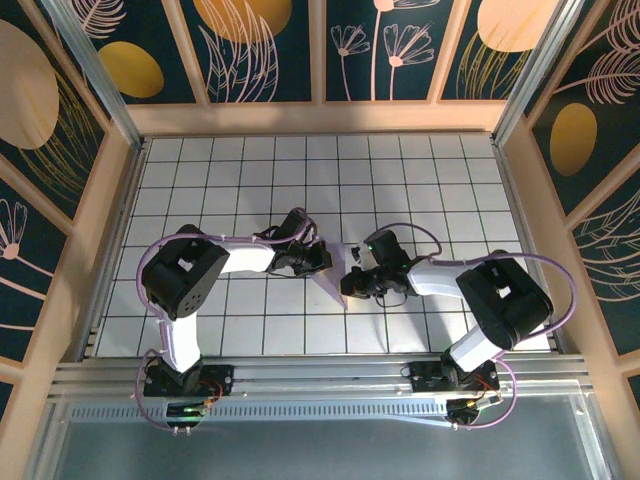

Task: Fold a paper plane with a square sheet of paper (fold left side to right side)
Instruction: Fourth fold the wing at the center of the table.

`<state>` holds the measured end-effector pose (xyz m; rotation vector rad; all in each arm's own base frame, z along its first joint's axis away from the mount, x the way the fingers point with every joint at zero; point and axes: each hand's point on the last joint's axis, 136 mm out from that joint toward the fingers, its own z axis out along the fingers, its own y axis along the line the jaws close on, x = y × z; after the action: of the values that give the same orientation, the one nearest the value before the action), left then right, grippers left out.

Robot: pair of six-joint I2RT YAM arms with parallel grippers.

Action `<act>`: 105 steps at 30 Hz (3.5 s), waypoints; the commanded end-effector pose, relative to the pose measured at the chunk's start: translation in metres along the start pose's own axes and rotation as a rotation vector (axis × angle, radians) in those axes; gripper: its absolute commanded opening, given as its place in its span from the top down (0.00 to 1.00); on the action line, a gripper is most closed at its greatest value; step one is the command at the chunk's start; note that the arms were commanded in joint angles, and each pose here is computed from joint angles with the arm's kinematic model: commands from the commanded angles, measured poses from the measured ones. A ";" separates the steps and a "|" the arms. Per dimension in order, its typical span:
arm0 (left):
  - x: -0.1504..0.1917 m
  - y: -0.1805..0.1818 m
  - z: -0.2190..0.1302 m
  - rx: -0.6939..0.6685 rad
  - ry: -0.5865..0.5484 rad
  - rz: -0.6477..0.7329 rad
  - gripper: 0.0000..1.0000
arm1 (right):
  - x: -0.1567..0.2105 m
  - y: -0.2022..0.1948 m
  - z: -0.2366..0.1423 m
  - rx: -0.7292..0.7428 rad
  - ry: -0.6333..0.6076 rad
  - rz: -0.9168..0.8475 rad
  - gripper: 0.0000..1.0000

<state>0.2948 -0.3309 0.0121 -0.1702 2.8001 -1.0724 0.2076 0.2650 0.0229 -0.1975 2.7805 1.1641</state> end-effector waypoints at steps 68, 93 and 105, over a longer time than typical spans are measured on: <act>0.003 0.015 0.014 -0.034 -0.043 -0.014 1.00 | 0.057 -0.087 0.007 0.412 0.188 0.067 1.00; -0.096 0.047 -0.005 -0.058 -0.187 -0.014 0.99 | 0.063 -0.084 0.010 0.399 0.217 0.054 1.00; -0.130 0.038 -0.031 -0.062 -0.267 0.044 0.99 | 0.059 -0.078 0.013 0.369 0.210 0.049 1.00</act>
<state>0.4105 -0.2721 0.0172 -0.2650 2.6004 -0.9708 0.2169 0.2727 0.0116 -0.2897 2.8107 0.9978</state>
